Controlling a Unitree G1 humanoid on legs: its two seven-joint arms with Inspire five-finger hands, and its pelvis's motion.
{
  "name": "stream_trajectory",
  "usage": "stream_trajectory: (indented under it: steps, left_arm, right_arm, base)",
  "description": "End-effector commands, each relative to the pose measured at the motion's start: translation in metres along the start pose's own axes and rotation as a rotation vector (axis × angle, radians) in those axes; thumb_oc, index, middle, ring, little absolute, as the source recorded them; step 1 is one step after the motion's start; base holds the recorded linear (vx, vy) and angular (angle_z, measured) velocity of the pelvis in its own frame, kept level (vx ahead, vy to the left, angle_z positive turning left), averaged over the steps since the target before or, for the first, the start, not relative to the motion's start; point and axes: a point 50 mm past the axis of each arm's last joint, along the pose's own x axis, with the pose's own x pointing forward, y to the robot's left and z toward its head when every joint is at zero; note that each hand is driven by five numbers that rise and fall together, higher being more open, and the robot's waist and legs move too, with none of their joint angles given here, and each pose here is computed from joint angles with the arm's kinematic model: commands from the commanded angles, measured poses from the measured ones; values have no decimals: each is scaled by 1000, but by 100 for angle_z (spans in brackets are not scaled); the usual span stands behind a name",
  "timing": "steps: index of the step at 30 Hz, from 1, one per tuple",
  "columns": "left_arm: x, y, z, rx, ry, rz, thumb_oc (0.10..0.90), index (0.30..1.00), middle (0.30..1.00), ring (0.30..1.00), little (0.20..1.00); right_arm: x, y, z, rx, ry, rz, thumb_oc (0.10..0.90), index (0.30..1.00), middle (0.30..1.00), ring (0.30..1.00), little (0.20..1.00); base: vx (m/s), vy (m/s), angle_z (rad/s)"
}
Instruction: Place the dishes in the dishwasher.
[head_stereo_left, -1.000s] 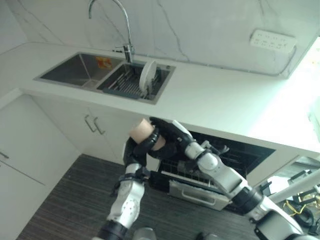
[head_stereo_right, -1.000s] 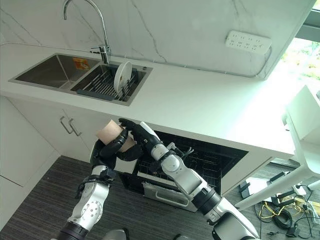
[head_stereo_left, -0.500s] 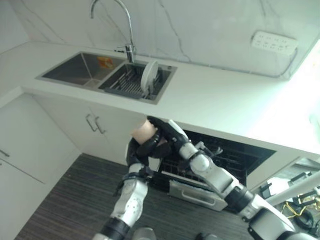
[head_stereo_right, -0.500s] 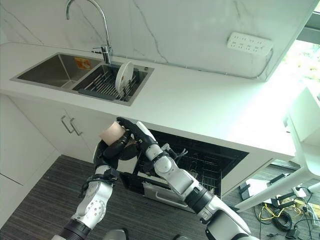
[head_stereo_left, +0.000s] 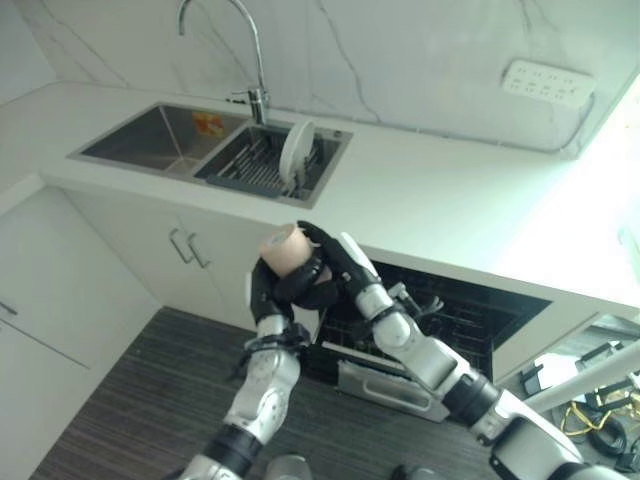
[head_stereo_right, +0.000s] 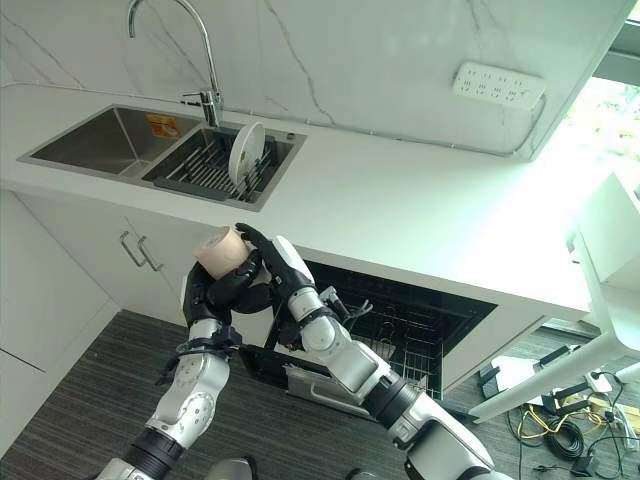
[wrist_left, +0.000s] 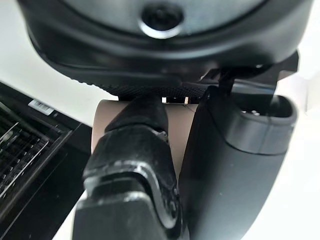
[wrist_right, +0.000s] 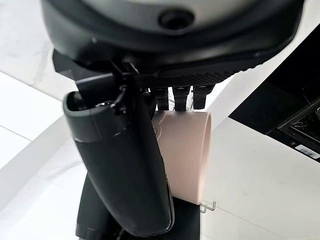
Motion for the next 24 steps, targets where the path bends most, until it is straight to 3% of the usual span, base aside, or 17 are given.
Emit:
stream_trajectory:
  steps: [1, 4, 5, 6, 7, 8, 16, 18, 20, 21, 22, 23, 24]
  left_arm:
    - [-1, -94, 64, 104, -434, -447, 400, 300, 300, 300, 300]
    - [0, -96, 65, 131, -456, -475, 400, 300, 300, 300, 300]
    - [0, -96, 66, 121, -454, -483, 400, 300, 300, 300, 300]
    - [0, -96, 66, 113, -454, -489, 400, 300, 300, 300, 300]
    - [0, -97, 66, 105, -452, -494, 400, 300, 300, 300, 300]
    - [0, -97, 67, 91, -446, -501, 400, 300, 300, 300, 300]
    - [-11, -117, 52, -209, -220, -727, 400, 300, 300, 300, 300]
    - [-14, -121, 48, -293, -157, -758, 571, 556, 556, 556, 556]
    - [-16, -124, 46, -340, -128, -772, 591, 587, 587, 587, 587]
    - [-18, -128, 44, -388, -96, -799, 744, 815, 815, 815, 815]
    - [-19, -129, 43, -414, -78, -809, 800, 900, 900, 900, 900]
    - [-21, -132, 41, -462, -41, -822, 758, 836, 836, 836, 836]
    - [-22, -133, 40, -495, -17, -824, 516, 474, 474, 474, 474]
  right_arm:
    - [28, 4, 70, -102, -275, 47, 800, 900, 900, 900, 900]
    - [28, 7, 65, -91, -249, 96, 800, 900, 900, 900, 900]
    - [28, 9, 65, -84, -248, 114, 720, 780, 780, 780, 780]
    - [27, 9, 65, -73, -248, 126, 532, 498, 498, 498, 498]
    - [27, 10, 65, -62, -247, 134, 433, 349, 349, 349, 349]
    - [27, 11, 65, -47, -247, 140, 400, 300, 300, 300, 300]
    - [25, 10, 81, 46, -338, 119, 400, 300, 300, 300, 300]
    - [25, 8, 84, 64, -351, 95, 400, 300, 300, 300, 300]
    - [25, 6, 87, 76, -367, 79, 400, 300, 300, 300, 300]
    - [24, 4, 91, 89, -385, 56, 400, 300, 300, 300, 300]
    - [24, 3, 92, 97, -393, 47, 400, 300, 300, 300, 300]
    - [24, 2, 94, 108, -402, 34, 400, 300, 300, 300, 300]
    - [23, 1, 95, 114, -409, 24, 400, 300, 300, 300, 300]
  base:
    - [0, 0, 0]
    - [0, 0, 0]
    - [0, 0, 0]
    - [0, 0, 0]
    - [0, 0, 0]
    - [0, 0, 0]
    - [0, 0, 0]
    - [0, 0, 0]
    - [0, 0, 0]
    - [0, 0, 0]
    - [0, 0, 0]
    - [0, 0, 0]
    - [0, 0, 0]
